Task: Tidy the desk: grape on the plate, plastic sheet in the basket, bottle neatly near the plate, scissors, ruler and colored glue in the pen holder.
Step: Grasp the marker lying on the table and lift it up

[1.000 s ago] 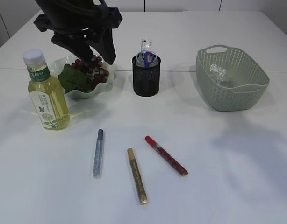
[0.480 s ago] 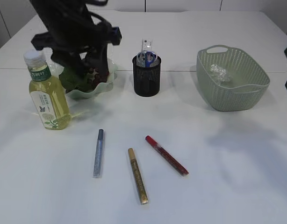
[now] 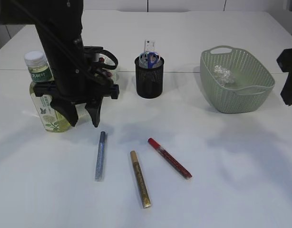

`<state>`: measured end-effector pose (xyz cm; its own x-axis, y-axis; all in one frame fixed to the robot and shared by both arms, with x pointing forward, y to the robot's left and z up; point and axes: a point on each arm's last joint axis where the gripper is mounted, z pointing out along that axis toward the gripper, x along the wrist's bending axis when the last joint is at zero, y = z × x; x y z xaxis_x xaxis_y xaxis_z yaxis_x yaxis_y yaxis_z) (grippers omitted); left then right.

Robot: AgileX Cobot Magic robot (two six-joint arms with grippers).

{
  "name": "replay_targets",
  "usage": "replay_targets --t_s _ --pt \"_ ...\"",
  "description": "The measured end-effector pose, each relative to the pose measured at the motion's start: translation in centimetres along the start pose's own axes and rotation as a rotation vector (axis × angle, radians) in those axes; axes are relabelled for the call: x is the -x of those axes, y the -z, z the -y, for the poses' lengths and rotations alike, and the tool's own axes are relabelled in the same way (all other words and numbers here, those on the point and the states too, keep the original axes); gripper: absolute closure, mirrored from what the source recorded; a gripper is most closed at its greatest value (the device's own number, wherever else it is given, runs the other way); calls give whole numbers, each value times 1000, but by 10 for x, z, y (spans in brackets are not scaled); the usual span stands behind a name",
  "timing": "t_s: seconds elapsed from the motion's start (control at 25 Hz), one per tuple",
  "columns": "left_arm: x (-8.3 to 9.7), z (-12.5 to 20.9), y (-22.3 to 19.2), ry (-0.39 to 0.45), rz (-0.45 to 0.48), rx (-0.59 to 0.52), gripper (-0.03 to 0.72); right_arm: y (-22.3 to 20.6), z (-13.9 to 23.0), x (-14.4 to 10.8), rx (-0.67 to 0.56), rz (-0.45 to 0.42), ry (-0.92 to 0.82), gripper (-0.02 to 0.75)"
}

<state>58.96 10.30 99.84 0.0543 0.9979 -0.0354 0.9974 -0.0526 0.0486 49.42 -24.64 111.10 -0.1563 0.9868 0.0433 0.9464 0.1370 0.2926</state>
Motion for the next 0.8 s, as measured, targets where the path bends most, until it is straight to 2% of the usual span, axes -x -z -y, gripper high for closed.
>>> replay_targets --t_s 0.2,0.48,0.8 --pt "12 -3 -20 57 -1 3 321 0 0 0 0 0 0 374" --pt "34 5 -43 71 -94 12 321 0 0 0 0 -1 0 374" --pt "29 12 -59 106 -133 -11 321 0 0 -4 -1 -20 3 374"
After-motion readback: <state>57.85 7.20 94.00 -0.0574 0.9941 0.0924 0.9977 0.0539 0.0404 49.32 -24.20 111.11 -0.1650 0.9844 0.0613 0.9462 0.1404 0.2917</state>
